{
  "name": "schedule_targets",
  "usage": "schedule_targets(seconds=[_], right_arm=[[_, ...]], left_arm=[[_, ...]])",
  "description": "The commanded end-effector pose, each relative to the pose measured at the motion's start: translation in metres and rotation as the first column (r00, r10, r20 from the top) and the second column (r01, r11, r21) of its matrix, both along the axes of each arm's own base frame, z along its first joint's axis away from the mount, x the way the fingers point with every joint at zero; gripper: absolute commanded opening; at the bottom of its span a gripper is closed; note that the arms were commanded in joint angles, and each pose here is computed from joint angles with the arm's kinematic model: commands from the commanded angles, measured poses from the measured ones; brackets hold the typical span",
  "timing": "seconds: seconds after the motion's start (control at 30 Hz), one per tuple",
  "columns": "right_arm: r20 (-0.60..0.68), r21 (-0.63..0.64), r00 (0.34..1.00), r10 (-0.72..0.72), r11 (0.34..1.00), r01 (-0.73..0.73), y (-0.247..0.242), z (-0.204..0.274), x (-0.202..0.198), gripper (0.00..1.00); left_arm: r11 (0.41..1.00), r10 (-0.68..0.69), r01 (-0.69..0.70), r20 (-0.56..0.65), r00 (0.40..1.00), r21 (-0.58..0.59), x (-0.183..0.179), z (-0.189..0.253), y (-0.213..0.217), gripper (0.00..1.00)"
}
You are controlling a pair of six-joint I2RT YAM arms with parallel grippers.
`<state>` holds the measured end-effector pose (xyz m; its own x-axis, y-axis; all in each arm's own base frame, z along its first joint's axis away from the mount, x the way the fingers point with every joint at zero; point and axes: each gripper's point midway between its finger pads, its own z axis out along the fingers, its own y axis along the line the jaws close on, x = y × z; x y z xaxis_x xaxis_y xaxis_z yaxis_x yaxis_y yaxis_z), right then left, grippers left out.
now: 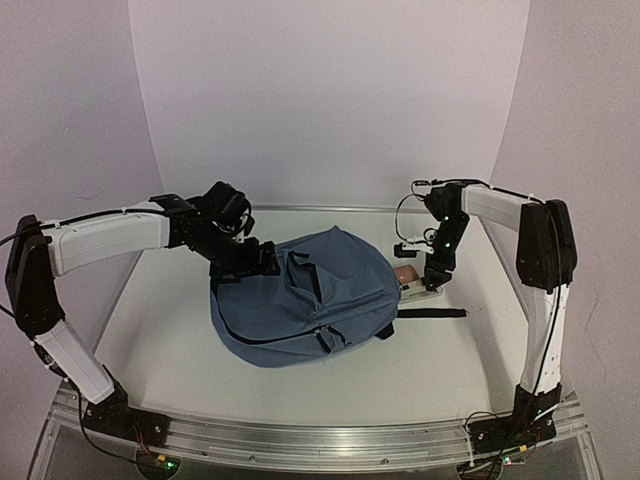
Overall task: Pack the student bag
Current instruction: Pick up the stationery from the center of the board.
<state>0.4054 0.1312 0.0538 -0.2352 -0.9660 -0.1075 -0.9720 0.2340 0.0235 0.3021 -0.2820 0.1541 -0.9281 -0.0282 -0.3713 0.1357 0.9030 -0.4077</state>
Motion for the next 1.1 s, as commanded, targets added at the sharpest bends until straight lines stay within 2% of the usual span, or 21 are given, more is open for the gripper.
schedule_targets(seconds=[0.0, 0.33, 0.5, 0.67, 0.8, 0.93, 1.07], right_arm=[[0.031, -0.051, 0.998, 0.053, 0.997, -0.051, -0.009, -0.018, 0.008, 0.72], [0.004, -0.069, 0.995, 0.096, 0.993, -0.095, -0.013, -0.052, 0.002, 0.73], [-0.017, -0.08, 0.994, 0.112, 0.99, -0.113, -0.017, -0.064, -0.007, 0.67], [-0.018, -0.094, 0.997, 0.08, 0.992, -0.082, -0.028, -0.067, -0.008, 0.42], [0.009, -0.089, 1.0, 0.017, 0.996, -0.016, -0.048, -0.055, -0.002, 0.26], [0.056, -0.05, 0.998, -0.039, 0.998, 0.042, -0.065, -0.027, 0.003, 0.16], [0.069, 0.014, 0.996, -0.061, 0.998, 0.061, -0.062, 0.016, -0.008, 0.1]], left_arm=[[0.999, 0.033, -0.033, 0.04, 0.999, -0.002, 0.008, 0.019, 0.004, 1.0], [0.999, 0.045, -0.045, 0.033, 0.998, 0.01, 0.008, 0.023, 0.006, 1.0], [0.999, 0.041, -0.041, 0.032, 0.999, 0.017, 0.009, 0.024, 0.005, 1.0], [0.999, 0.034, -0.035, 0.032, 0.999, 0.03, 0.013, 0.025, 0.004, 1.0], [0.999, 0.033, -0.034, 0.036, 0.999, 0.027, 0.015, 0.027, 0.001, 1.0], [0.999, 0.027, -0.027, 0.028, 0.999, 0.019, 0.02, 0.025, -0.005, 1.0], [1.0, 0.031, -0.031, 0.026, 0.999, -0.003, 0.025, 0.027, -0.009, 1.0]])
